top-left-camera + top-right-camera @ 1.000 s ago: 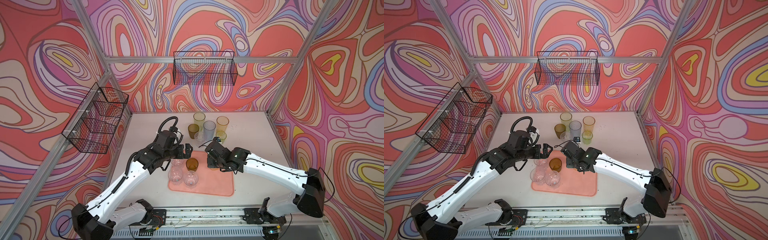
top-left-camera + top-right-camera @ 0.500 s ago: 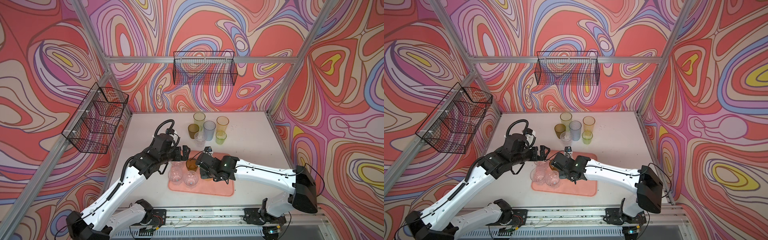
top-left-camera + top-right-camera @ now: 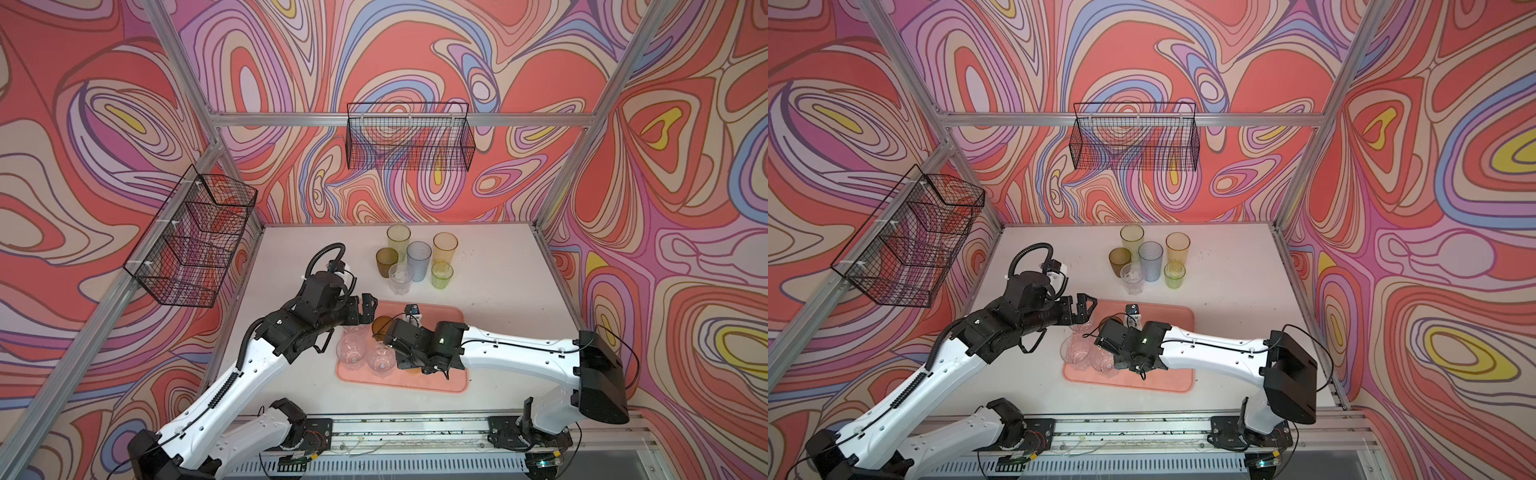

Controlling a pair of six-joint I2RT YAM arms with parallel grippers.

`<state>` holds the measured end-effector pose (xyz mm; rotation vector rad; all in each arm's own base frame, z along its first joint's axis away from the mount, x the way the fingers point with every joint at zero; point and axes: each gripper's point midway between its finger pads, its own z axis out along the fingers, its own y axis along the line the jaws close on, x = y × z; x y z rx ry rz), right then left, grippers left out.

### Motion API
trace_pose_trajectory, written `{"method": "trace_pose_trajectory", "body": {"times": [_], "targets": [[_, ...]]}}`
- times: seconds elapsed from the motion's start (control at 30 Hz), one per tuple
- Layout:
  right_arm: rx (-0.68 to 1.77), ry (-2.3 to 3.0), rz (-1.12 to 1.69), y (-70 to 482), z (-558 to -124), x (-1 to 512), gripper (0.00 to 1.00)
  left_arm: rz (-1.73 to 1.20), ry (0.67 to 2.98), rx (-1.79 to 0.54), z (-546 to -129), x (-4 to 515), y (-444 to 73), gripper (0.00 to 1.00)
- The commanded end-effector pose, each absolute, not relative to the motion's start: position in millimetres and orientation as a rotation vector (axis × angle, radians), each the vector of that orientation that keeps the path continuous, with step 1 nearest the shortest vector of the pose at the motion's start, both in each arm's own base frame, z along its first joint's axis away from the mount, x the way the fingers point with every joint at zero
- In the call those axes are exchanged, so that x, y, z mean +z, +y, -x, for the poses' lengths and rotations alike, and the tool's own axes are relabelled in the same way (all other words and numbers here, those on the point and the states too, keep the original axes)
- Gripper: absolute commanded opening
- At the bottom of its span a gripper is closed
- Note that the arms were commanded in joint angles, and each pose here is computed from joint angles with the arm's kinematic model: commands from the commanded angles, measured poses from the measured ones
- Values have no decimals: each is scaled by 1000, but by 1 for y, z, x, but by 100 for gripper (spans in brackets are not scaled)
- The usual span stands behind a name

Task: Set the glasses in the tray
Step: 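Lift the yellow glass with the right gripper and carry it over the tray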

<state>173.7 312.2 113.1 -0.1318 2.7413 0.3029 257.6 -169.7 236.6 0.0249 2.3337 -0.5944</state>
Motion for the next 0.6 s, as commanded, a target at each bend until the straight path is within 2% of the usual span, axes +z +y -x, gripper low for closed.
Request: {"method": "trace_pose_trajectory", "body": {"times": [0.0,0.57], "targets": [[304,2752,107,314,-170,106,0,6,2335,-575,-256,232,-164,100],[275,2775,130,324,-169,101,1,1,2348,-568,-257,227,-164,100]]}}
